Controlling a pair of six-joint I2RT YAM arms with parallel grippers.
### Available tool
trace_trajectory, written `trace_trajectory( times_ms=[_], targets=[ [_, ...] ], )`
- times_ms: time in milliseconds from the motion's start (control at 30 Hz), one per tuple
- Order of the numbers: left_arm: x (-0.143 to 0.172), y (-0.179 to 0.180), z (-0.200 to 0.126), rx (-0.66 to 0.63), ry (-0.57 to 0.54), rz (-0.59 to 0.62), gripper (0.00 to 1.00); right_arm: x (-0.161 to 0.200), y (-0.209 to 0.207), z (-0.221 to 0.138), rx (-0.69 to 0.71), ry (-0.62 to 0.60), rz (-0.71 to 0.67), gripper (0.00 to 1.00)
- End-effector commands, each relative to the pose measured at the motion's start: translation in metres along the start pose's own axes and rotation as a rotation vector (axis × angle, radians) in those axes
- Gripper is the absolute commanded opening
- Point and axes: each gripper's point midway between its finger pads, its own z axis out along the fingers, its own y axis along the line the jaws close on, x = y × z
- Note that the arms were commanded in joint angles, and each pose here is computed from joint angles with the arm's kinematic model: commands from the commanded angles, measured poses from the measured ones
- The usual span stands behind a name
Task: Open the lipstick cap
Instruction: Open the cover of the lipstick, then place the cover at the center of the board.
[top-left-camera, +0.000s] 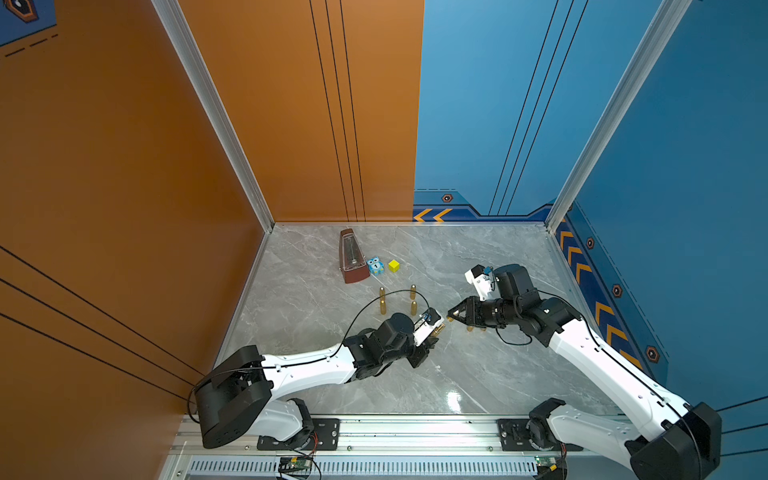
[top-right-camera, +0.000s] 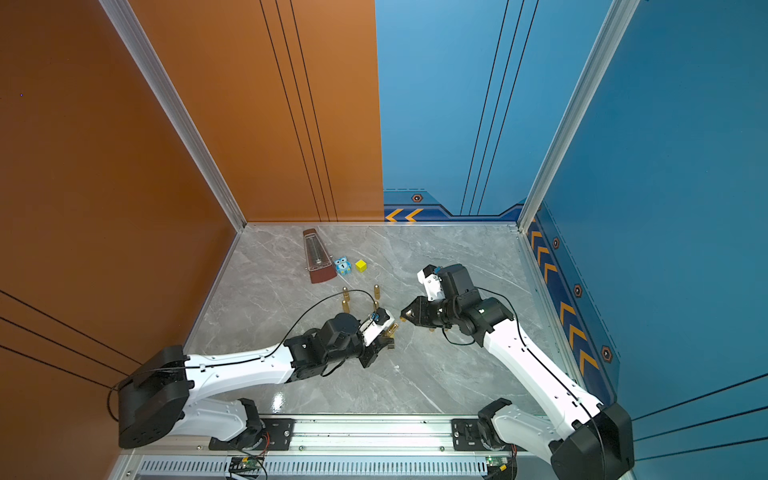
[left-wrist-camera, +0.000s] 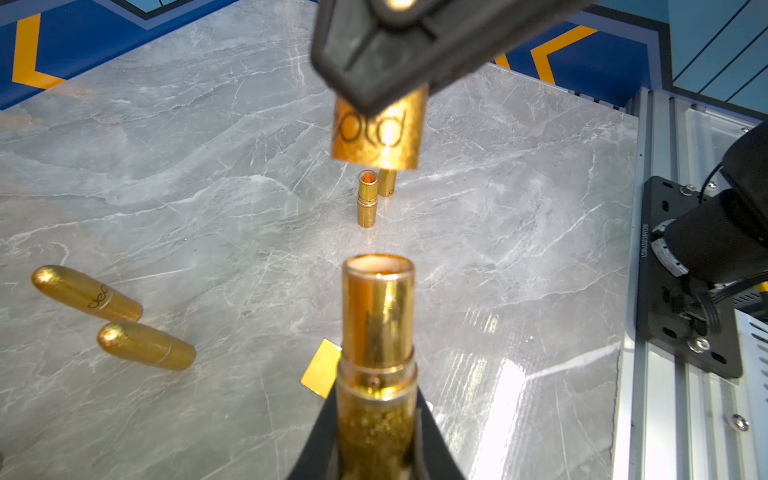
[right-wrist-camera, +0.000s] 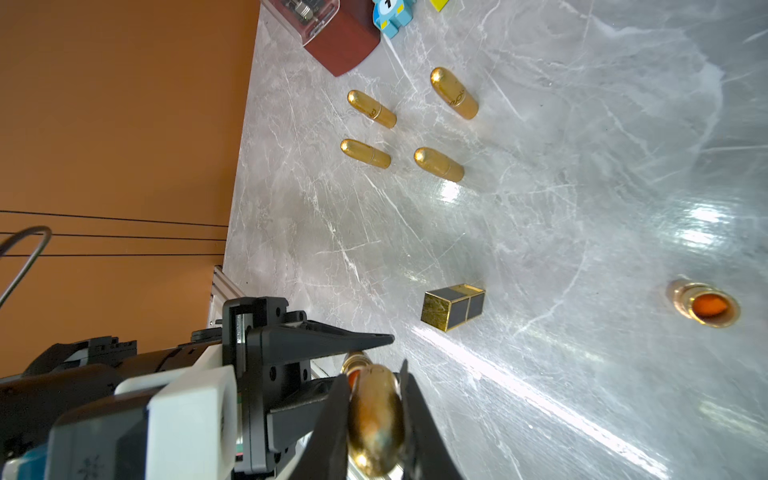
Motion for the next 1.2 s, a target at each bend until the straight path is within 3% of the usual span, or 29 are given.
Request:
trace_trajectory(
  times_ms=[0, 100, 367, 633, 1167],
  targets=[
    [0.006, 0.004, -0.004, -0.026, 0.016, -0.007, 0.0, -0.006, -0.002, -0.006, 0.005, -0.028, 0.004, 0.19],
    [0.003, 0.007, -0.006, -0.037, 0.007, -0.01, 0.0, -0.012, -0.02, -0.006, 0.072, -0.051, 0.006, 0.19],
    [-0.013, 0.021, -0.009, -0.079, -0.034, -0.045, 0.0, -0.045, -0.107, -0.008, 0.483, -0.151, -0.008, 0.19],
    [-0.024, 0.035, -0.007, -0.11, -0.05, -0.069, 0.0, -0.063, -0.17, 0.013, 0.68, -0.171, 0.023, 0.18],
    [-0.031, 0.048, 0.006, -0.118, -0.057, -0.083, 0.0, -0.073, -0.228, 0.061, 0.794, -0.133, 0.08, 0.18]
  ],
)
